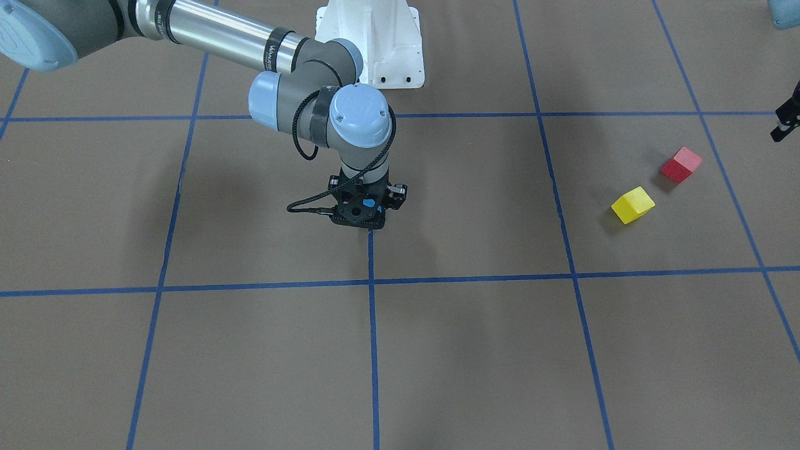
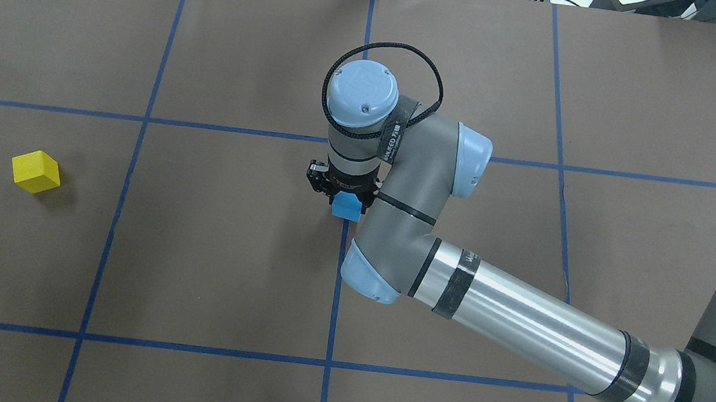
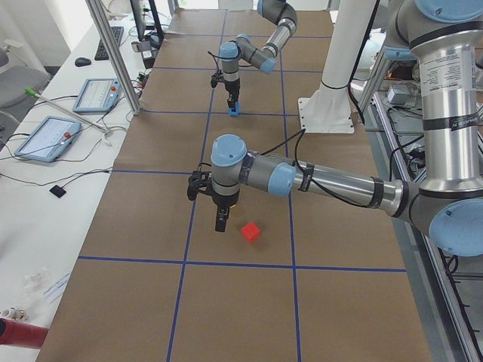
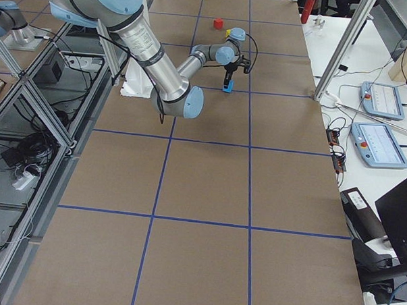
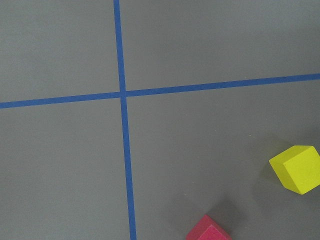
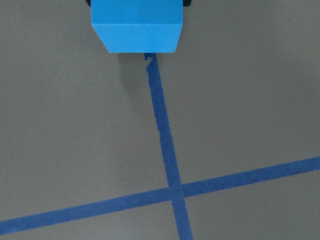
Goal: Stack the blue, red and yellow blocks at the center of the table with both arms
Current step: 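Lower the blue cube onto the center and open the right gripper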
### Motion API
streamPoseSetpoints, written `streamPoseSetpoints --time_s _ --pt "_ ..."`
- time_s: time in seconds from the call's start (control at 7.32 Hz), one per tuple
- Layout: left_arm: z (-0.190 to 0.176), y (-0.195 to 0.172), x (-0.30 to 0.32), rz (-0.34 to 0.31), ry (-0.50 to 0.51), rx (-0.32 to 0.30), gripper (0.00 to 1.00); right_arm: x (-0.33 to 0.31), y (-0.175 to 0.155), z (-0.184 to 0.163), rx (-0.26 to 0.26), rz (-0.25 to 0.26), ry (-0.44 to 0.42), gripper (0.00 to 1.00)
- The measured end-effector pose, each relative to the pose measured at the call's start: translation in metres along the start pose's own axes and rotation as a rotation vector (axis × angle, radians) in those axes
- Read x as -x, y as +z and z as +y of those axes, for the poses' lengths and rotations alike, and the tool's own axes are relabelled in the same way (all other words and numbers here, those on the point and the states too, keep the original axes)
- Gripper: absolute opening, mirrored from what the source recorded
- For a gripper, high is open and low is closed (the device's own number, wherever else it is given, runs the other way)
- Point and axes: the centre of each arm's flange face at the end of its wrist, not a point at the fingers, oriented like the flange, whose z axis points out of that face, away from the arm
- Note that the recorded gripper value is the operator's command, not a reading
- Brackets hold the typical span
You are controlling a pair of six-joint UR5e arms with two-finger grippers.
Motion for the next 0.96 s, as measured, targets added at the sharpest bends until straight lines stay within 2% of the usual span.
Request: streamPoseSetpoints --time_s 0.14,0.27,0.41,0.82,0.96 --pt "0.000 0.000 0.000 0.000 0.000 0.000 1.00 0.001 0.002 0.002 0.000 -0.006 -0.015 0.24" --pt "0.000 0.000 0.000 0.000 0.000 0.000 1.00 0.000 0.004 0.004 -0.001 -0.012 -0.025 0.49" --pt "0.000 0.000 0.000 0.000 0.001 -0.001 1.00 -0.001 0.006 0.005 0.000 -0.015 -0.031 0.97" --pt "-0.001 0.001 -0.001 -0.001 -0.013 0.002 1.00 -0.001 0.005 0.006 -0.001 -0.020 -0.036 1.00" --pt "-0.001 0.010 -0.007 -0.003 -0.040 0.020 1.00 -0.001 0.000 0.007 -0.007 -0.030 -0.045 1.00"
